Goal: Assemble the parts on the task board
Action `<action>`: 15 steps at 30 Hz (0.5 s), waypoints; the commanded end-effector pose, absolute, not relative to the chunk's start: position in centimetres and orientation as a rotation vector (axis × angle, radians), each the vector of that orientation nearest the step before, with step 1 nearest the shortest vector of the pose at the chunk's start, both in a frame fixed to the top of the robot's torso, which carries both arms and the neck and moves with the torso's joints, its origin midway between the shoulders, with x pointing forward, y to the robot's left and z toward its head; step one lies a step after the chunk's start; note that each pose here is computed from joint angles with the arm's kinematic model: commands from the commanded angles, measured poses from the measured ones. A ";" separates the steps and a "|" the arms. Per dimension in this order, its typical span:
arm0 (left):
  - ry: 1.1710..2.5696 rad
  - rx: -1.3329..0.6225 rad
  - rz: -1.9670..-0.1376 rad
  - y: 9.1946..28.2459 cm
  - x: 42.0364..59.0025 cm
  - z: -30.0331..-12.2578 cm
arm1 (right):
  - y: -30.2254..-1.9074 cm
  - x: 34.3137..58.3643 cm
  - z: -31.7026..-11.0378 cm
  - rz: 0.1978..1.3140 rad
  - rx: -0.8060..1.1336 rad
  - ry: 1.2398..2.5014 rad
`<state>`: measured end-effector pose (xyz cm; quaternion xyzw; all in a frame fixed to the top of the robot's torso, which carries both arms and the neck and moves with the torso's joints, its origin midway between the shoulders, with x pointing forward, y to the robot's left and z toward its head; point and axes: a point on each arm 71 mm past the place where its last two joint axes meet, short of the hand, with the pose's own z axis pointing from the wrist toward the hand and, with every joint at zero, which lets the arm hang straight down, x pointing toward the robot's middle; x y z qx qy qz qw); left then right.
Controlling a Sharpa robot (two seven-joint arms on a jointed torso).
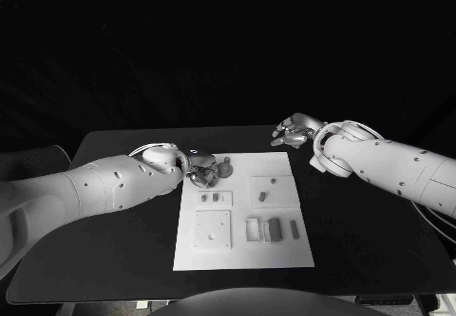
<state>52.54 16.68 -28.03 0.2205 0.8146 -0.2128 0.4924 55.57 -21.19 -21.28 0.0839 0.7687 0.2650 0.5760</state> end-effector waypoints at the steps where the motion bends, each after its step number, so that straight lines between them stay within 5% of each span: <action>1: 2.019 0.545 -0.514 16.7 52.4 -28.4 | -21.1 55.5 -21.3 0.623 0.180 1.807; 15: 1.981 0.520 -0.522 16.8 52.6 -28.3 | -21.2 55.5 -21.3 0.622 0.180 1.808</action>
